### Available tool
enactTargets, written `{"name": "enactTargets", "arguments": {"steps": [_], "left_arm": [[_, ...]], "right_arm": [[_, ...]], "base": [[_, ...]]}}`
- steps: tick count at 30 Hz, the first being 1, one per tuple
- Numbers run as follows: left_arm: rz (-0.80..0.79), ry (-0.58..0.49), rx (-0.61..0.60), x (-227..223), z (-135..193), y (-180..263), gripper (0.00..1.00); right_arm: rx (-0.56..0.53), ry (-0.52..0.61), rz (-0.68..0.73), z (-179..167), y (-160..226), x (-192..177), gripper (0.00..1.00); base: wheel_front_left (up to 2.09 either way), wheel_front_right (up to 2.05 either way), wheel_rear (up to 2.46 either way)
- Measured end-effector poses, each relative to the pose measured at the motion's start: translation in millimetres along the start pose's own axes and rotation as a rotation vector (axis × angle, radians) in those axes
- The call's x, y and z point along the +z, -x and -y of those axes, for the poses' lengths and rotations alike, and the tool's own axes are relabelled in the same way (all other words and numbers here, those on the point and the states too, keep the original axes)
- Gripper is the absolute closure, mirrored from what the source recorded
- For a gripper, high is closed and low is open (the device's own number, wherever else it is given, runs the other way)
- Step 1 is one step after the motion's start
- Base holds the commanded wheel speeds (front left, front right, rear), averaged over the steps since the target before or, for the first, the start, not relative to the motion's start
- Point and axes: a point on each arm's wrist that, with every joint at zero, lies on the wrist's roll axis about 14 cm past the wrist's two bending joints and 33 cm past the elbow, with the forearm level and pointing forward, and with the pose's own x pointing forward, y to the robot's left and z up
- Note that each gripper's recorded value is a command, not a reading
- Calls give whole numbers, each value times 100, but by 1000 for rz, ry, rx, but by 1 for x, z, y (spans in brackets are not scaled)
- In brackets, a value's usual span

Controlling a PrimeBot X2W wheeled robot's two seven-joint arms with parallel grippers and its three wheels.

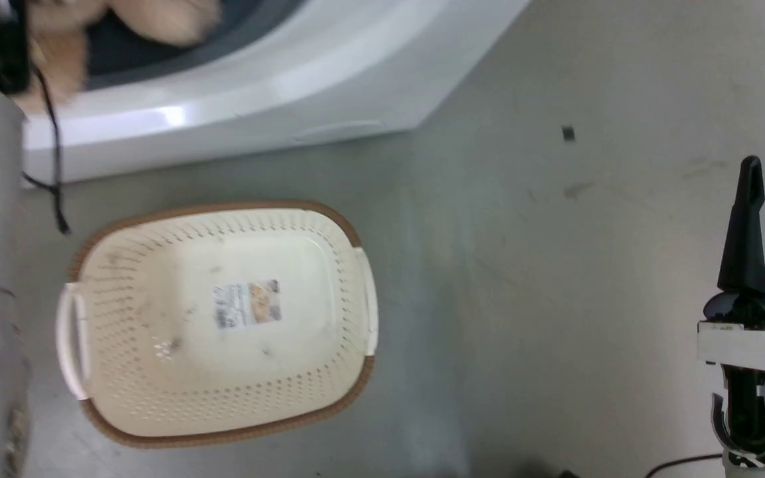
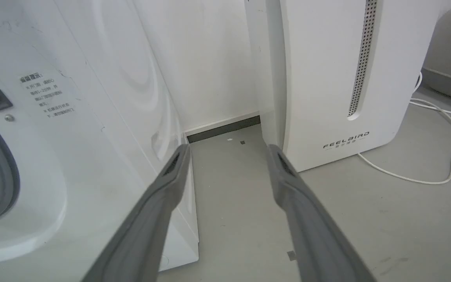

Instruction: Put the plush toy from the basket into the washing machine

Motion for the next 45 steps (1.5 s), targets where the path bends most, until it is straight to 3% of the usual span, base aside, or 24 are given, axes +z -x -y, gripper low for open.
{"name": "enactTargets", "arguments": {"steps": [8, 15, 16, 22, 30, 45], "left_arm": [[47, 46, 28, -15, -2, -54, 100], [53, 42, 57, -35, -3, -73, 100], [46, 34, 65, -39, -3, -73, 0], [31, 3, 53, -35, -2, -61, 0], [-55, 40, 26, -44, 13, -9, 0], [55, -6, 57, 34, 10, 114, 0]], "right_arm": [[-58, 34, -72, 22, 0, -27, 0], [-93, 62, -109, 35, 4, -38, 0], [-94, 60, -111, 36, 4, -39, 0], [-77, 41, -94, 29, 1, -34, 0], [-15, 31, -45, 8, -2, -15, 0], [127, 23, 70, -42, 16, 35, 0]], "base": [[0, 0, 0], [0, 0, 0], [0, 0, 0], [0, 0, 0], [0, 0, 0], [0, 0, 0]]}}
